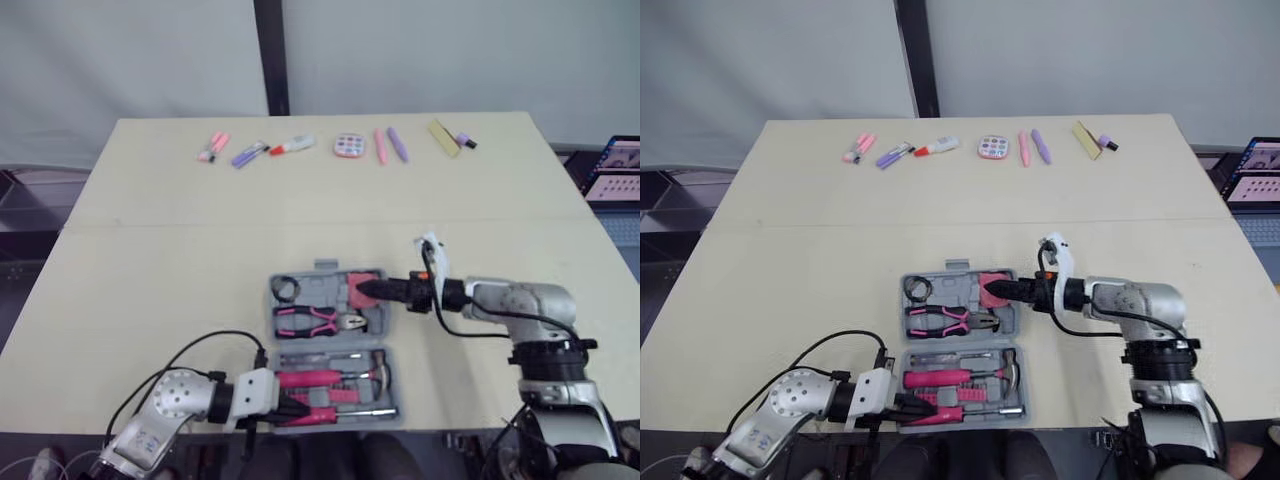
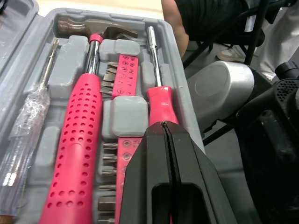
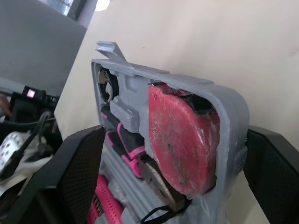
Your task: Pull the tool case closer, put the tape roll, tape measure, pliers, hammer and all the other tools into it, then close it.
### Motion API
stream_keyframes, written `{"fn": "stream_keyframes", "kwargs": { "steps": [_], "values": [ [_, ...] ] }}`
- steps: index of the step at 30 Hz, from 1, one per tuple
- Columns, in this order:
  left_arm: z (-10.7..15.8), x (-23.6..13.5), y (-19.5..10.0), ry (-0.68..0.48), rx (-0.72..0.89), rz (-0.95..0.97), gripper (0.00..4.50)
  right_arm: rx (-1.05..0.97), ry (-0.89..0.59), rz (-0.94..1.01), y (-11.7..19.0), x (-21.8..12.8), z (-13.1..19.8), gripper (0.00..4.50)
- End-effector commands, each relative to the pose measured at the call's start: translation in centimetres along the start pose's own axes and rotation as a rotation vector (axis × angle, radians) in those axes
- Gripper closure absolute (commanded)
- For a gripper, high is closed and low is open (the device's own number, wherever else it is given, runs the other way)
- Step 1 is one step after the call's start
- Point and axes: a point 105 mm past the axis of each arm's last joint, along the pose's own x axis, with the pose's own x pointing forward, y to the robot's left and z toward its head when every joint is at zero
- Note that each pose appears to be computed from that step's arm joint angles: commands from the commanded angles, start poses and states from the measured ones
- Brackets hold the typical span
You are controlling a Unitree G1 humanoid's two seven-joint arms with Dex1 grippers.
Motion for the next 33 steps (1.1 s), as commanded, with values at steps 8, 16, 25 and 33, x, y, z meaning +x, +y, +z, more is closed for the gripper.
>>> {"fn": "stream_keyframes", "kwargs": {
  "steps": [8,16,25,33],
  "values": [
    [-0.5,-2.3,0.0,0.068,-0.05,0.092,4.5,-0.264,0.151,0.187,8.6,-4.5,-2.4,0.02],
    [4.1,-11.5,-7.4,0.143,-0.425,0.025,4.5,-0.361,0.406,0.11,11.5,-10.1,-8.6,0.02],
    [3.2,-18.0,-0.1,0.101,-0.308,0.423,4.5,-0.597,0.211,-0.142,8.3,-11.7,-9.2,0.02],
    [1.8,-16.5,2.9,0.022,-0.223,0.573,4.5,-0.702,0.098,-0.278,5.4,-13.0,-9.9,0.02]
  ]
}}
